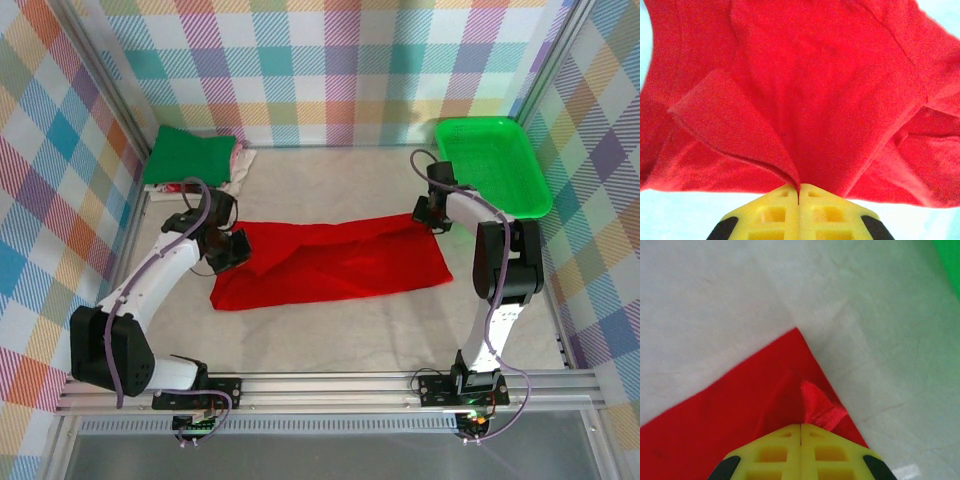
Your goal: Fold and stack the t-shirts
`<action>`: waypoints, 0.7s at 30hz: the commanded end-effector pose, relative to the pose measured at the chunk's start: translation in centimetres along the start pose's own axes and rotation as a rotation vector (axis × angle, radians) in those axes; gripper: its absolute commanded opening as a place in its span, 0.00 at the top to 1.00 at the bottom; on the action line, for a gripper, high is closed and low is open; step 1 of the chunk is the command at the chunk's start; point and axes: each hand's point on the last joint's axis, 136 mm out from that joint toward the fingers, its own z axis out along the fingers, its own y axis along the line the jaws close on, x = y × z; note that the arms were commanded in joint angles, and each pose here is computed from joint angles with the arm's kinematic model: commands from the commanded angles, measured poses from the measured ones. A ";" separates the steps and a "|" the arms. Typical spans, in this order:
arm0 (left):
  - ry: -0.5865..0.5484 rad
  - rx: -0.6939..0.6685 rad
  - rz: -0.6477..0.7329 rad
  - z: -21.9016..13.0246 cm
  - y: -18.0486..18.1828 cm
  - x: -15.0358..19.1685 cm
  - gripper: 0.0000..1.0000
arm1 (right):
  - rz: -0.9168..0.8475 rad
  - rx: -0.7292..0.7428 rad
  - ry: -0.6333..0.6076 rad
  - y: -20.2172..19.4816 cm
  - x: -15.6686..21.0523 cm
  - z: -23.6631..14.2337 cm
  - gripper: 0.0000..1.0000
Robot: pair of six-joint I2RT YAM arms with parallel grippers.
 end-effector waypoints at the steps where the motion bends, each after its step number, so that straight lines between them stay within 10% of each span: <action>1: 0.058 0.064 0.020 -1.2 -1.1 3.0 0.80 | 0.015 0.040 0.005 -1.3 0.5 -1.4 0.83; 4: 0.077 0.061 0.029 -2.6 -0.6 4.6 0.68 | 0.022 0.076 0.015 -2.3 1.1 -2.5 0.66; 10: -0.057 0.137 0.065 -5.0 -1.4 3.2 0.69 | 0.006 0.050 -0.019 -2.0 0.5 -6.1 0.64; 21: -0.146 0.062 0.075 5.6 -4.4 -7.4 0.77 | -0.174 -0.137 0.021 7.1 1.3 -5.0 0.68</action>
